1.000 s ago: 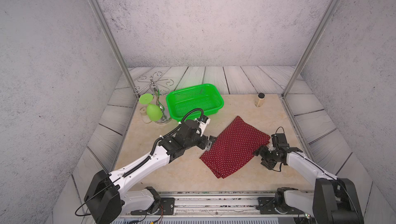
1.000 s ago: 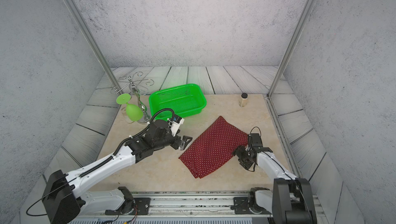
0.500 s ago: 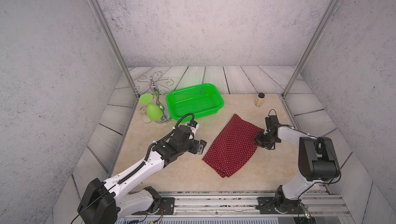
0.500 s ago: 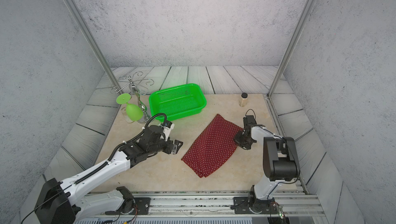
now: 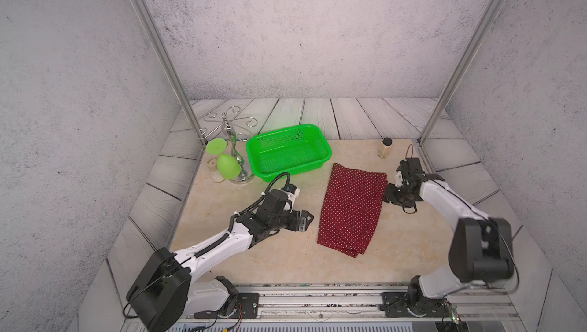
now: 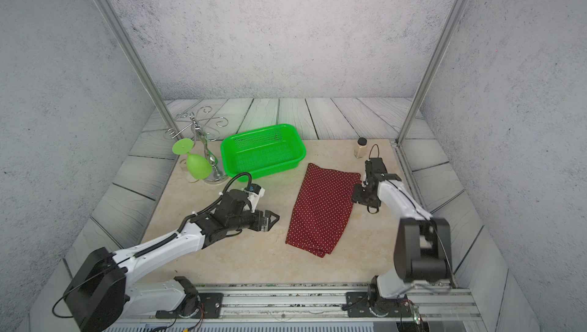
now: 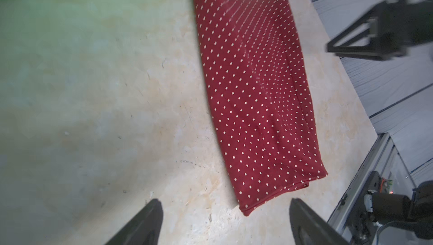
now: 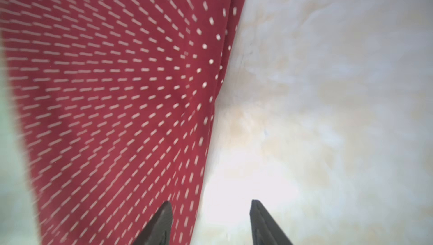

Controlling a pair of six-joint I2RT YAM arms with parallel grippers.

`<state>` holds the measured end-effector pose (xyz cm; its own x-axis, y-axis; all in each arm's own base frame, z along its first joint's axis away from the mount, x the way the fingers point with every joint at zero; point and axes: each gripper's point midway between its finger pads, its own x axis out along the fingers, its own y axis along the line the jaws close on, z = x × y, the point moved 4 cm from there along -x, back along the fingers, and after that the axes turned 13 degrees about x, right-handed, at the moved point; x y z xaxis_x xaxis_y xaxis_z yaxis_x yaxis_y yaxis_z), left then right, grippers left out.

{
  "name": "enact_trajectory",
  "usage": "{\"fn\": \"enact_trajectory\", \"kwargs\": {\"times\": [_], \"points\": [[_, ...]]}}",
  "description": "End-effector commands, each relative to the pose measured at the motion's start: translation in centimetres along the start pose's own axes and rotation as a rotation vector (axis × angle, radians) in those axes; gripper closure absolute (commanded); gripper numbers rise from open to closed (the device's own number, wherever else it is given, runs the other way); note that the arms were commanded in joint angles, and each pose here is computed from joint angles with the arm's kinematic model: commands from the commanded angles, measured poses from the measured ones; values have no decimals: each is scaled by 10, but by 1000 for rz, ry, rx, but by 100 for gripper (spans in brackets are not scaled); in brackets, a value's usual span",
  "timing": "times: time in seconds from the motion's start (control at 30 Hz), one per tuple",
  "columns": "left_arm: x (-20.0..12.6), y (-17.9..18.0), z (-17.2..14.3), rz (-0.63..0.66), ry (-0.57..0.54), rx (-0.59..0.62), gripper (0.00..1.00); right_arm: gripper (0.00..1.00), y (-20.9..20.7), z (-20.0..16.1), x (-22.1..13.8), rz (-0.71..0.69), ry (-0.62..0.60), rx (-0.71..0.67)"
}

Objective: Roll up the skirts
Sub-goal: Adjust the skirt at the center of the board, then roll the skirt at the center of the board.

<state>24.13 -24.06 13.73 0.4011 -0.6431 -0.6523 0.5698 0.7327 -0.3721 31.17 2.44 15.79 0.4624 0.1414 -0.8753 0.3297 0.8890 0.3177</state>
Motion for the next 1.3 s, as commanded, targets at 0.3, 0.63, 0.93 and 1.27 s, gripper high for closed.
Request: {"fn": "enact_trajectory", "kwargs": {"times": [0.3, 0.63, 0.93, 1.27], "points": [[108, -2, -25, 198, 457, -243, 42, 32, 58, -49, -63, 615, -233, -125], [121, 6, -26, 238, 445, -336, 100, 34, 82, -94, -61, 578, -141, -463], [77, 25, -37, 46, 381, -435, 71, 25, 123, -179, -57, 585, 46, -1047], [-46, 83, -34, 304, 114, -461, 49, 17, 154, -236, 4, 311, 176, -1252]]}}
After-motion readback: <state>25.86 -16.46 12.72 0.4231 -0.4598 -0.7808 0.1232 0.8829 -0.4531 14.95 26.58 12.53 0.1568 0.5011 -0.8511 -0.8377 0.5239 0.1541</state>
